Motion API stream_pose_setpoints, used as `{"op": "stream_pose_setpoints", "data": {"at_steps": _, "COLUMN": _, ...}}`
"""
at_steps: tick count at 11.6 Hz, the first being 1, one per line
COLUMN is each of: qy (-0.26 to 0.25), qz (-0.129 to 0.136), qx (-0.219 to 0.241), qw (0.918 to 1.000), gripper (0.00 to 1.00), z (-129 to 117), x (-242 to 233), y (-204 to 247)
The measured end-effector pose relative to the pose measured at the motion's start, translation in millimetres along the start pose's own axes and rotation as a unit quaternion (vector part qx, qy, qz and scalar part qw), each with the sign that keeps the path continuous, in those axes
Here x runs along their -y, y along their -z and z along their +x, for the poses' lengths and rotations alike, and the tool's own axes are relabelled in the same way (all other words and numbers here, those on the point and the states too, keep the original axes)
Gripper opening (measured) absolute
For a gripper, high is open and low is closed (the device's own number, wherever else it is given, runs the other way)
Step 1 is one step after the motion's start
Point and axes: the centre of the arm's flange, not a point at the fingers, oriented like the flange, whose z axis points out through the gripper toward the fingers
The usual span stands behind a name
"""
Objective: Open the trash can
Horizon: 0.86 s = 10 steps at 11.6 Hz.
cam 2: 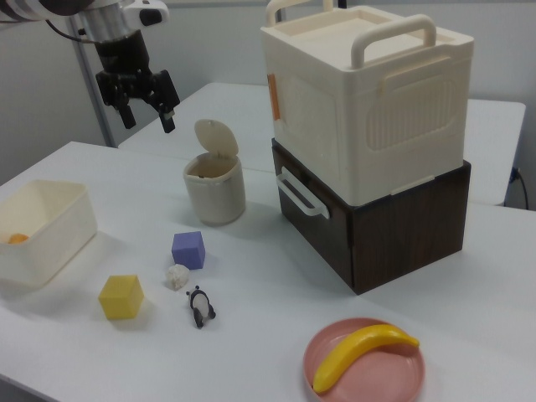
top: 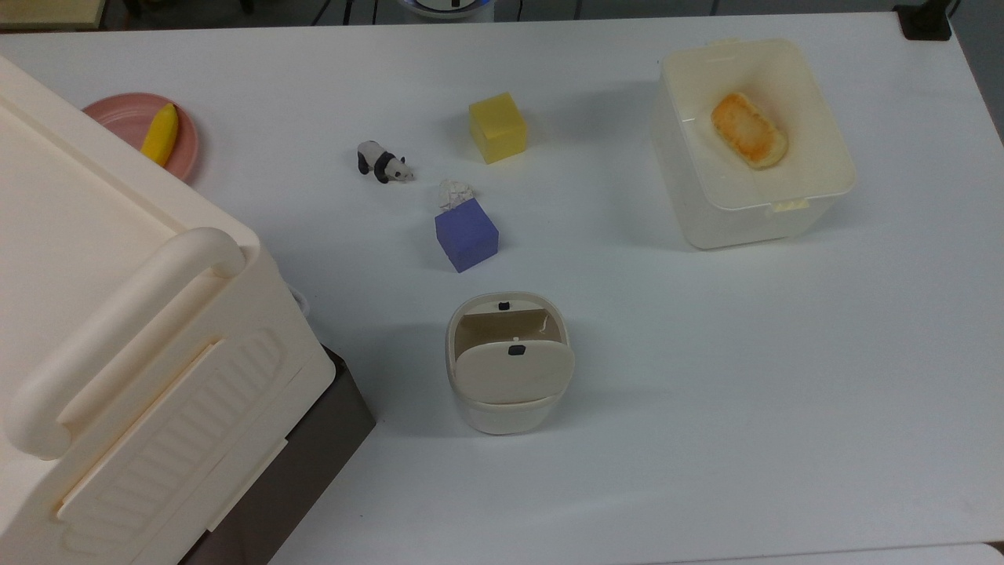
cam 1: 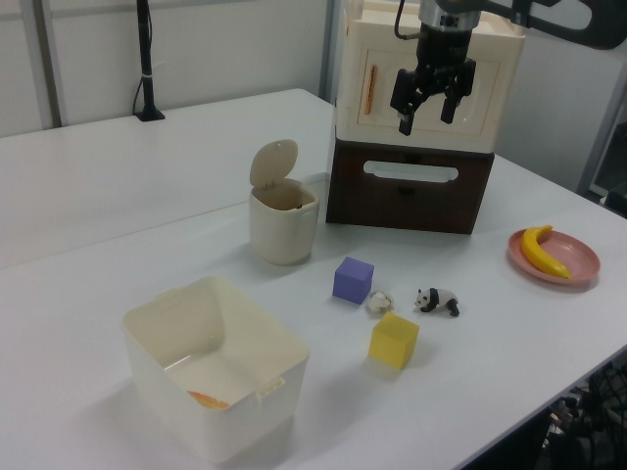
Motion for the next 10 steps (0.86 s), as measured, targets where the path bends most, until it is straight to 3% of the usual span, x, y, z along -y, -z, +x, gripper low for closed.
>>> {"op": "stream_pose_setpoints", "data": {"at_steps": 10, "qy": 0.017, "qz": 0.000, "qx": 0.000, "qw": 0.9999, "gripper": 1.00, "z": 0.0, "x": -1.6, "y": -0.1}}
